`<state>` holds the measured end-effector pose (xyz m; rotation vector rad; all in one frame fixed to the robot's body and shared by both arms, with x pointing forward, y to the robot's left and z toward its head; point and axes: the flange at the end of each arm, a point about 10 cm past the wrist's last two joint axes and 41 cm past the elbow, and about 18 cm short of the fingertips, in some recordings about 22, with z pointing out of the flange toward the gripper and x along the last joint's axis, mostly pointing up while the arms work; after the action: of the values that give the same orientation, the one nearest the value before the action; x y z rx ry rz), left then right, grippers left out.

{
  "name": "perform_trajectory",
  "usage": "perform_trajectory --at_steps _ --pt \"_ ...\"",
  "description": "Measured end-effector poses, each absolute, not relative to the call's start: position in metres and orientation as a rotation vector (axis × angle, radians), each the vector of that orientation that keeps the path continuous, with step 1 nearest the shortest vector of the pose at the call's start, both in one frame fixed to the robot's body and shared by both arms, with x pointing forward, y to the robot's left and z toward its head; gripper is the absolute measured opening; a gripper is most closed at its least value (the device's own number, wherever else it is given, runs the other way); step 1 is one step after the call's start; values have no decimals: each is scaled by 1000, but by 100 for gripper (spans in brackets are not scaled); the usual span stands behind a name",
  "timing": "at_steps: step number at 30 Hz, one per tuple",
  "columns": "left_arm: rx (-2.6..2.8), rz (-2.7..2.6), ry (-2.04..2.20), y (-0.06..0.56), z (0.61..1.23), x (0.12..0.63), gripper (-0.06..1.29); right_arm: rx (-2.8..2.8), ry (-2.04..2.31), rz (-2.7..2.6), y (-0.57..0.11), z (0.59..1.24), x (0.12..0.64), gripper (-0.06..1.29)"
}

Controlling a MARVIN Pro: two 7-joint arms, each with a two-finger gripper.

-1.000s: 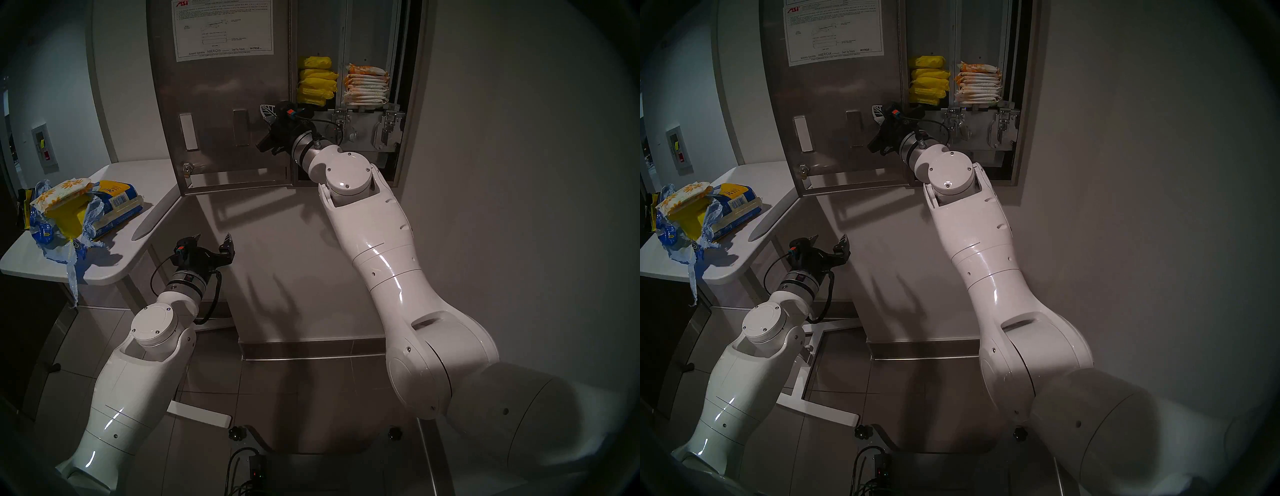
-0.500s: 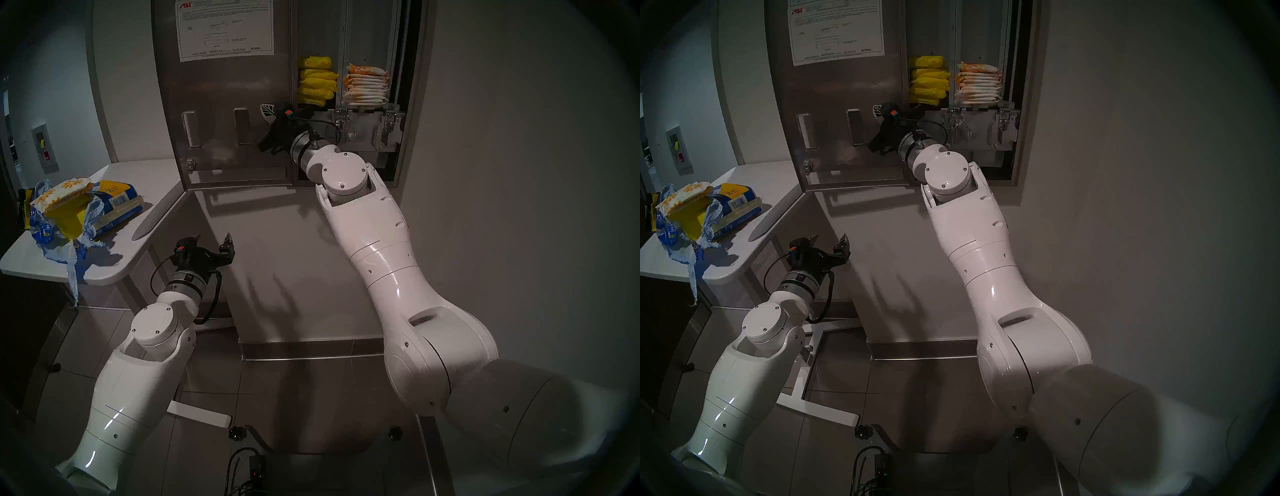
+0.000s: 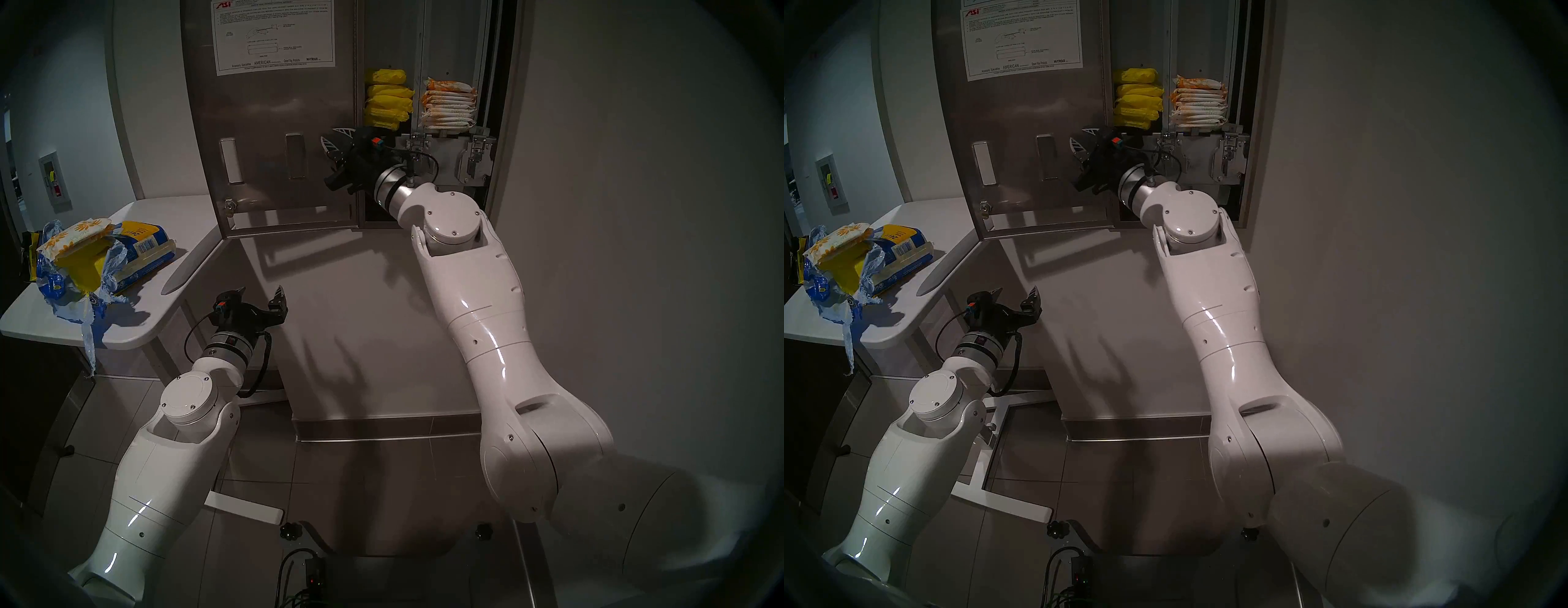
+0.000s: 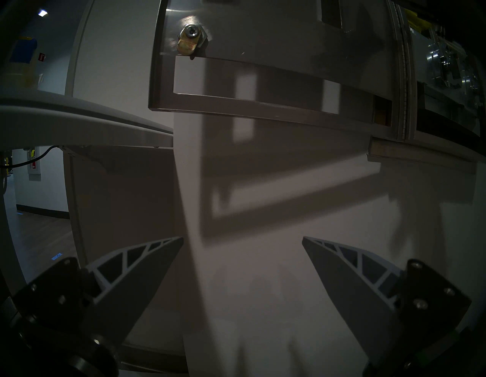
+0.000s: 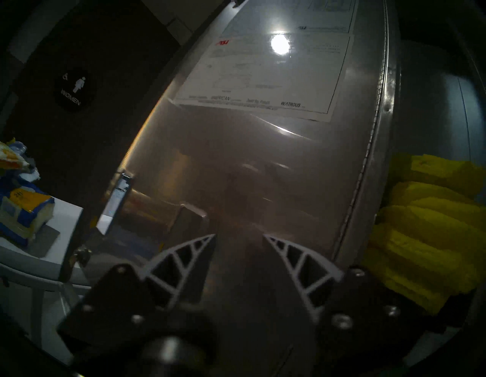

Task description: Open the dispenser door, put the pads inside, close the door

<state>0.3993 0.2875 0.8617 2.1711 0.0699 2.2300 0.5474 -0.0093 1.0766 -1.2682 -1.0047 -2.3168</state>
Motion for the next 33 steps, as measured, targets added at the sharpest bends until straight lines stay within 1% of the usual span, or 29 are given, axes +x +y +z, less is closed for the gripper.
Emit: perform_trajectory --at_steps 1,3,4,6,7,8,9,12,15,16,17,21,23,24,26,33 --pt "2171 2230 70 288 862 399 123 -1263 -1001 -2306 -13 1074 545 12" --pt "2171 2230 70 288 862 399 123 -1258 -998 -2296 -17 1071 543 27" --pt "2171 2230 70 288 862 399 123 -1246 -994 -2284 -23 1069 539 45" --pt "2171 2230 70 288 862 399 123 -1239 -990 -2277 -26 1067 537 53" --pt "2171 2230 70 288 862 399 123 -1227 -985 -2266 -30 1066 535 62" --pt "2171 2230 70 288 862 399 123 -1219 -984 -2258 -32 1064 532 66" --pt "2171 2230 70 288 862 399 123 -1203 -984 -2241 -36 1062 528 83" --pt "2171 2230 70 288 862 399 123 -1176 -999 -2209 -39 1056 521 90" --pt "2172 2230 70 288 862 399 123 -1149 -1023 -2170 -41 1049 511 90" --pt "2172 2230 70 288 862 399 123 -1139 -1032 -2155 -42 1046 508 89" --pt "2172 2230 70 288 862 399 124 -1128 -1043 -2132 -43 1042 501 86" --pt "2172 2229 70 288 862 399 123 -1130 -1046 -2096 -49 1034 493 87" --pt "2172 2229 70 288 862 399 124 -1141 -1038 -2087 -54 1031 490 94" --pt "2172 2229 70 288 862 399 123 -1156 -1030 -2083 -58 1028 488 105" --pt "2172 2230 70 288 862 399 124 -1181 -1016 -2083 -67 1024 486 121" --pt "2172 2230 70 288 862 399 123 -1316 -925 -2148 -100 1013 484 121"
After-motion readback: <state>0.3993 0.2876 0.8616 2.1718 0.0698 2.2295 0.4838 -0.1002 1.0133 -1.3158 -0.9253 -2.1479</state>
